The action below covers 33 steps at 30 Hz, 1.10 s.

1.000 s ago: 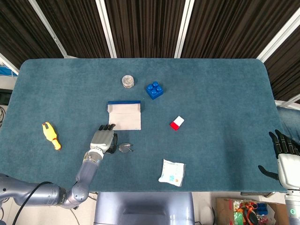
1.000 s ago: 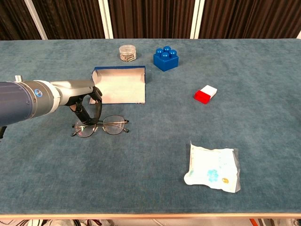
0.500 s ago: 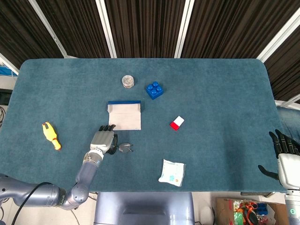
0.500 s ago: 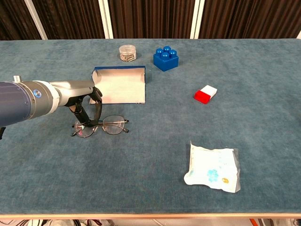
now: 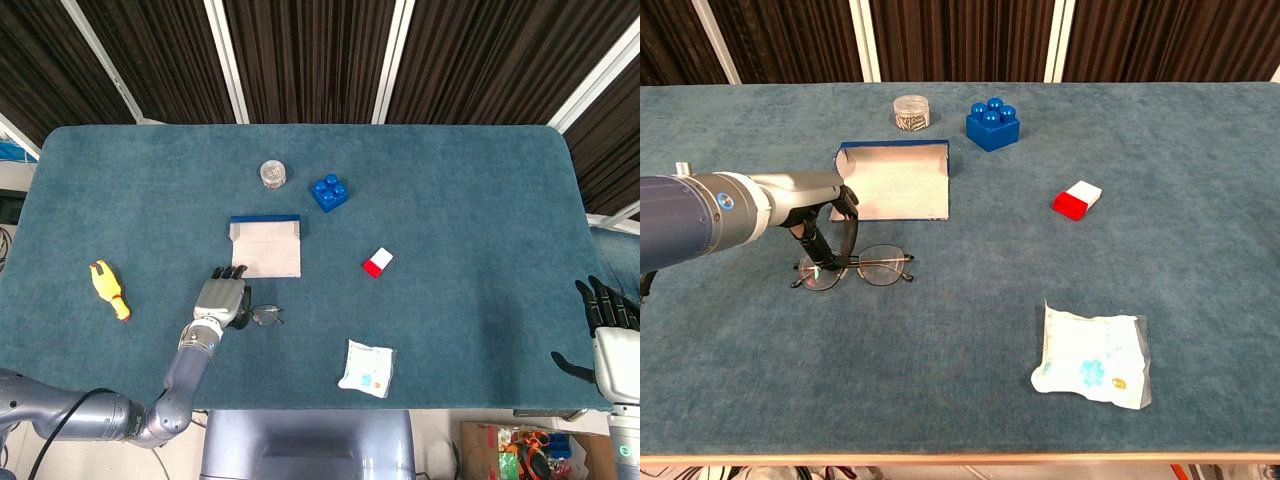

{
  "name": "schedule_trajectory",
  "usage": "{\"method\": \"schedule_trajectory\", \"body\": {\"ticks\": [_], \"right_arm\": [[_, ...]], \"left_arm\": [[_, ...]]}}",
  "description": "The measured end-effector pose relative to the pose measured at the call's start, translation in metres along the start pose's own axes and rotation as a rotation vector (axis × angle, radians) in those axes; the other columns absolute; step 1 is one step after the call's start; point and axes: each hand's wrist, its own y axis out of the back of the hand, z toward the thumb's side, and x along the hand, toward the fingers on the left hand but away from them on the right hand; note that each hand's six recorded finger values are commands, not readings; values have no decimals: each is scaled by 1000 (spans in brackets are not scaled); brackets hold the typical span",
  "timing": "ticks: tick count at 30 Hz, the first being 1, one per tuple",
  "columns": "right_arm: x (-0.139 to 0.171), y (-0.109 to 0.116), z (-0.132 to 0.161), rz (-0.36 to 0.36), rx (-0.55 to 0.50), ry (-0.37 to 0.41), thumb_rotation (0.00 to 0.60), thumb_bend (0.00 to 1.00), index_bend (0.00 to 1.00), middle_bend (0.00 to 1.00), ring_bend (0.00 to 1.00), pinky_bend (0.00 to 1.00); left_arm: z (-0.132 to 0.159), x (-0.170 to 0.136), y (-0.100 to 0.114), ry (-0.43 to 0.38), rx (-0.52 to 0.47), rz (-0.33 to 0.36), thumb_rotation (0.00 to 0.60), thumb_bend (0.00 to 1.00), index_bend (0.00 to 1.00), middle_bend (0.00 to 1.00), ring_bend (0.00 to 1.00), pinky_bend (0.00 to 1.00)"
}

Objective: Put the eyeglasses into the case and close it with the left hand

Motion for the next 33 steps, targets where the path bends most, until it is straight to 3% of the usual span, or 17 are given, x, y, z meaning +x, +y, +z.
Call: {"method": "schedule_trajectory", "body": {"ticks": [22, 33], "right_arm": [[0, 0, 0, 6, -10, -1, 600, 19, 22, 0, 82, 225], [1, -1, 0, 13, -16, -5, 600, 19, 22, 0, 82, 225]], "left_arm": [[5, 0, -1, 4, 9, 2, 600, 445, 565, 64, 0, 0], [-1, 1, 13, 33, 3, 44, 600, 460, 565, 63, 0, 0]]}}
